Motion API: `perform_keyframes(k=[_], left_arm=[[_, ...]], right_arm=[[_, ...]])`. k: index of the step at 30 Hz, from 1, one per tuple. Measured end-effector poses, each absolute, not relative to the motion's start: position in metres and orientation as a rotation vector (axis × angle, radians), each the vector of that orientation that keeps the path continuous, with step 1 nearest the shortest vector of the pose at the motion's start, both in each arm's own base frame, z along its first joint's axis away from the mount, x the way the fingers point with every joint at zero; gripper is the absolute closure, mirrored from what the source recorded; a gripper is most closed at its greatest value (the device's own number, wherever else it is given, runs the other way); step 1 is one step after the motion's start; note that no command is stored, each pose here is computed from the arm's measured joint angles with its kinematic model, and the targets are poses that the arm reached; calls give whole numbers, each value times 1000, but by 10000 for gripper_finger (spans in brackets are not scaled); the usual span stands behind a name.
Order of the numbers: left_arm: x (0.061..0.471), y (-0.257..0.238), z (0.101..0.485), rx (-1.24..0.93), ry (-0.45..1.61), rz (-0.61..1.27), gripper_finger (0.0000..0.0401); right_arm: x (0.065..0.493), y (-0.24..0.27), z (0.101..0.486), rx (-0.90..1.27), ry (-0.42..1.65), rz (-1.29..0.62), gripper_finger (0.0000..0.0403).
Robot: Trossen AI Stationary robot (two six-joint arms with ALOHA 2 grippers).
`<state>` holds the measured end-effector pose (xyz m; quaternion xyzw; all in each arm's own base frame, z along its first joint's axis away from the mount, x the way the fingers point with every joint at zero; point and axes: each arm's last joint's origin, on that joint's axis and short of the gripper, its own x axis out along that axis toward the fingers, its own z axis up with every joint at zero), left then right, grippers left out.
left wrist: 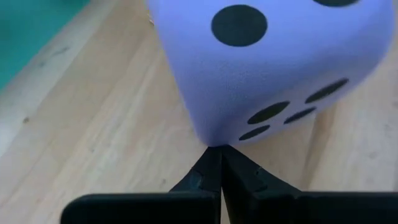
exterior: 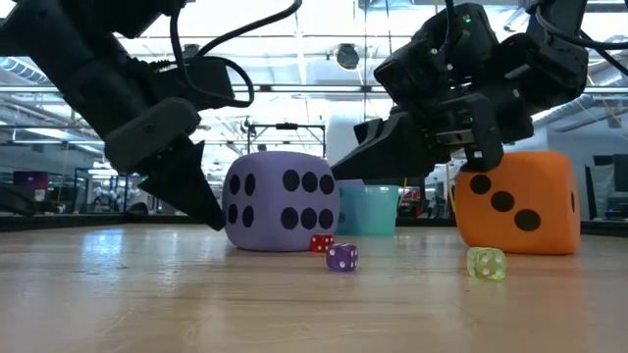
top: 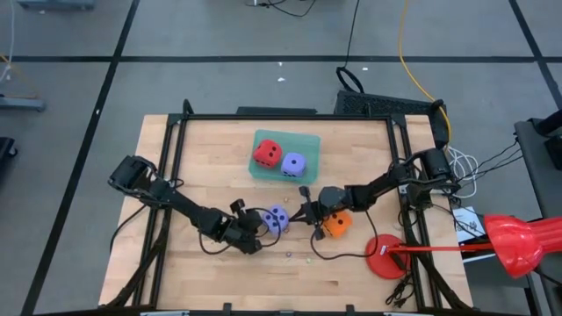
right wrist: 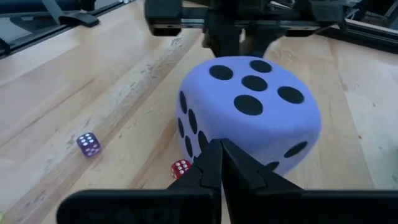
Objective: Pick & Place Dice
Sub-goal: Put the large purple dice into the blue bin
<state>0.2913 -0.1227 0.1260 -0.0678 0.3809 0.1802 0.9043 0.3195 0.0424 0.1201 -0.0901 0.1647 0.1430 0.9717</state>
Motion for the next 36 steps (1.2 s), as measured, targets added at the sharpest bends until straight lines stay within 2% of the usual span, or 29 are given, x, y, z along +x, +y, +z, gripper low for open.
perform_keyframes(k=[13, 26, 36], left_arm=[[306, -111, 138, -102, 692, 462, 396], [324, -100, 154, -109, 699, 435, 395], [344, -81, 184, -60, 709, 528, 398]], right_arm=[[320, 48, 127, -195, 278, 320, 403], [315, 39, 152, -219, 260, 285, 403], [304, 24, 174, -262, 285, 248, 403]])
